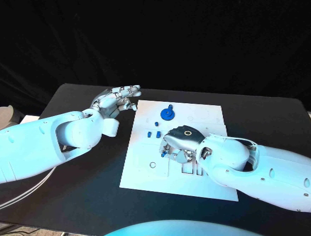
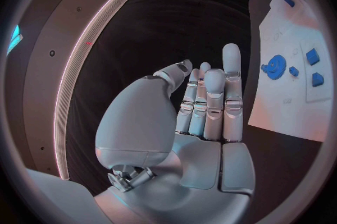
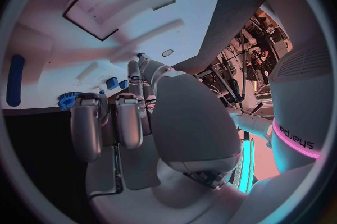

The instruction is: Assemble the parts on the task board

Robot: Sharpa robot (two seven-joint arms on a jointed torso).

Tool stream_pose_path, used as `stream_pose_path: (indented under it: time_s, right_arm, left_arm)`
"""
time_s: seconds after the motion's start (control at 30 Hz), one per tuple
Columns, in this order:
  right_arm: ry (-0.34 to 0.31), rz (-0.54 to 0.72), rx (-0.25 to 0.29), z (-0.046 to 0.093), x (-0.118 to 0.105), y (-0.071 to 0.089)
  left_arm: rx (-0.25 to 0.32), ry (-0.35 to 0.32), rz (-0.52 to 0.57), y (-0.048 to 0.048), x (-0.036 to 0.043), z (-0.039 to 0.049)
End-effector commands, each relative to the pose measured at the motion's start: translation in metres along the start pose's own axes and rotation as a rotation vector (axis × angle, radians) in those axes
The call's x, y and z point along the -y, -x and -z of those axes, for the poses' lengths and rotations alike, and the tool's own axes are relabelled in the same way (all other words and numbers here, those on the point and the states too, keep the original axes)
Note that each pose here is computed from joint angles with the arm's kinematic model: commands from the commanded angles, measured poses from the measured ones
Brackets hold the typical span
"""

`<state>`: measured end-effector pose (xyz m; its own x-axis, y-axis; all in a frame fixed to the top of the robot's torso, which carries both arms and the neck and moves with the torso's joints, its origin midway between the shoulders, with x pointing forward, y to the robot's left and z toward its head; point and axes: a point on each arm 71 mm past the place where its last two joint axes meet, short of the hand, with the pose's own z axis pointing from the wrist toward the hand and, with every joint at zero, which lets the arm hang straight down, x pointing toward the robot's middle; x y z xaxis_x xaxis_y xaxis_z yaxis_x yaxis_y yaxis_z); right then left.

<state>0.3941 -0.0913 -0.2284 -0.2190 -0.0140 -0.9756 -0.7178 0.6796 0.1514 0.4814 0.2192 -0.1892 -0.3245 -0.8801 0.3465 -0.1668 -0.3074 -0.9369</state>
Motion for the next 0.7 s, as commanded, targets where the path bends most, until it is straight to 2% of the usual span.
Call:
stream_pose_path:
  time_s: [0.03,0.7]
  right_arm:
    - [-0.011,0.033,-0.034,-0.0007,0.0001,-0.0042]
    - [-0.02,0.043,-0.048,-0.006,-0.0036,-0.0081]
  left_arm:
    - [-0.024,-0.001,0.008,-0.0028,0.0002,0.0001]
    - [-0.033,0.007,0.007,-0.0029,-0.0002,0.0008]
